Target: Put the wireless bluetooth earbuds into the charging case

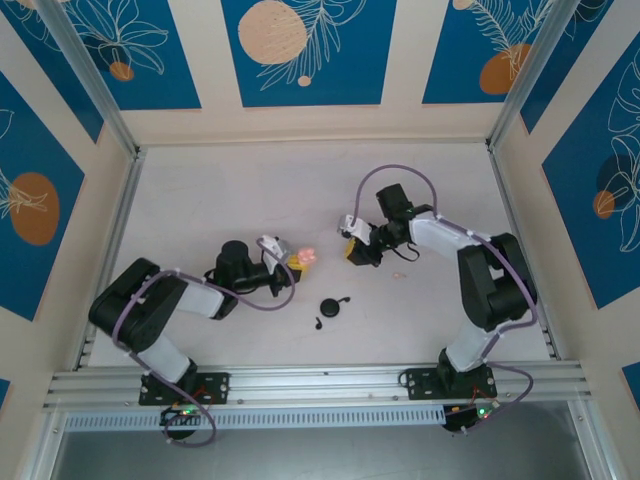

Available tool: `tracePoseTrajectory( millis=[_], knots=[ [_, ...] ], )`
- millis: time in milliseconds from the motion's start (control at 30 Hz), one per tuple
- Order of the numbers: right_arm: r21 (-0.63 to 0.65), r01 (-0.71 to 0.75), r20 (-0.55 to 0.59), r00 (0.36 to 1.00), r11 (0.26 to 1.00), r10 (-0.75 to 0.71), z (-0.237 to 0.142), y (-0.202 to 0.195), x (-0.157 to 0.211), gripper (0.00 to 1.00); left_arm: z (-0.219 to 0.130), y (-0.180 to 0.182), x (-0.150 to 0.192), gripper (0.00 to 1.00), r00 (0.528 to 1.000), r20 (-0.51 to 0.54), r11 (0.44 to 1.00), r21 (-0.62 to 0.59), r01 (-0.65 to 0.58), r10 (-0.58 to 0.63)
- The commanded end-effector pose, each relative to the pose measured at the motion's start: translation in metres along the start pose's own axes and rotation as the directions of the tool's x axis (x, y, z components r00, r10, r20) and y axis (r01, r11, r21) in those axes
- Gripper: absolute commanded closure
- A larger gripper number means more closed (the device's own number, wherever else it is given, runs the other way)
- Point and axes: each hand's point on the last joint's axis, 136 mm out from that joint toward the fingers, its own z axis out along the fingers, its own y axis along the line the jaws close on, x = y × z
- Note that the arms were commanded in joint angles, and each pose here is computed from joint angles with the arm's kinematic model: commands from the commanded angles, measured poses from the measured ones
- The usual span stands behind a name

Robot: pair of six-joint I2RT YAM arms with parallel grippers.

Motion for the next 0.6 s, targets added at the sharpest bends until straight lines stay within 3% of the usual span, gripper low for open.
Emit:
tracePoseTrajectory(
  millis=[0, 567],
  knots=[
    [-0.017, -0.002, 0.214, 0.977, 1.0, 0.005, -0.018, 0.004, -0.037, 0.86, 0.004, -0.008, -0.029, 0.89, 0.983, 0.165, 0.996, 0.019, -0.085, 0.081],
    [0.053, -0.051, 0.535, 0.845, 0.997, 0.015, -0.071, 0.016, -0.077, 0.86, 0.046, -0.024, -0.043, 0.9, 0.965, 0.208, 0.985, 0.031, -0.17, 0.16]
  ],
)
